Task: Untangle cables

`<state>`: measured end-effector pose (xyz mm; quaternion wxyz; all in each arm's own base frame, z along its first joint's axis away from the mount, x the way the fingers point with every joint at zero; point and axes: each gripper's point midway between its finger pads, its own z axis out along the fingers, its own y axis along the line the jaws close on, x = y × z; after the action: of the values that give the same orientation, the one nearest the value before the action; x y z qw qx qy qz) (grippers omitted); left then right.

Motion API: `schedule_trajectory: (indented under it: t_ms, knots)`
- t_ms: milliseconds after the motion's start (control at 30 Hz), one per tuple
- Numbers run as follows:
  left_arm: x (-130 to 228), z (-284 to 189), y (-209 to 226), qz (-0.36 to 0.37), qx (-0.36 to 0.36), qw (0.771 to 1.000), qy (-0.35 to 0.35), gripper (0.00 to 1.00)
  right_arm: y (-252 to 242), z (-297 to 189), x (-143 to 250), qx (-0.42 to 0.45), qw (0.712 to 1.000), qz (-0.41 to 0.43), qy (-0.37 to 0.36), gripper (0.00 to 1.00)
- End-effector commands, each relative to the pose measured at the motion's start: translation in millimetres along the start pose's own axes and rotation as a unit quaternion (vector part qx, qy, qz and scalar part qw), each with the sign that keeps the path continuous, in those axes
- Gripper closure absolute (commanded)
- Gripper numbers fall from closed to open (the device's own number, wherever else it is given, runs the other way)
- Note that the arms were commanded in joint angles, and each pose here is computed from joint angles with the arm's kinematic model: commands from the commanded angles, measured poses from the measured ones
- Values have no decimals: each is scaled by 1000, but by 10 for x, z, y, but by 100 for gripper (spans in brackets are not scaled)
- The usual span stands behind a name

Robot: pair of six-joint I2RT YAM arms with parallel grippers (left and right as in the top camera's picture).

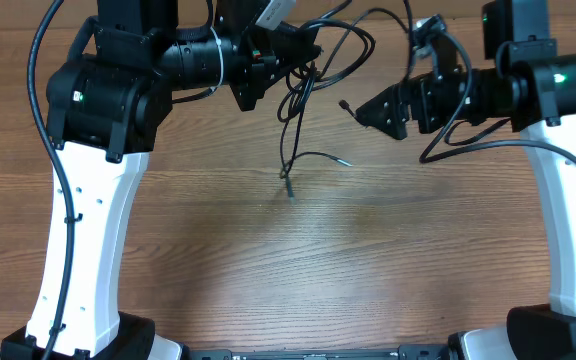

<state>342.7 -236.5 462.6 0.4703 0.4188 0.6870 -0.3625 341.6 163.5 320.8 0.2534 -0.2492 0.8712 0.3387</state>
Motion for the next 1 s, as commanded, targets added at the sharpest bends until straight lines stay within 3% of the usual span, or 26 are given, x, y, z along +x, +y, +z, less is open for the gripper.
schedule_trajectory:
  t_ms: [0, 267, 467, 800, 967]
  knots:
    - [-38, -36, 89, -2, -30, 1000, -1, 96, 443, 68, -13, -72, 996, -60, -4, 0]
    - [-21, -43, 157, -3, -49, 999, 3, 96, 773, 264, -22, -94, 990, -107, 5, 0]
    - [61, -77, 358, -8, -109, 994, 24, 96, 802, 268, -37, -95, 989, -110, 2, 0]
    - [209, -194, 674, -17, -208, 976, 60, 96, 758, -52, -310, -10, 990, -120, -73, 0]
    - [211, -210, 707, -23, -218, 974, 60, 96, 810, -67, -330, -21, 996, -29, -78, 0]
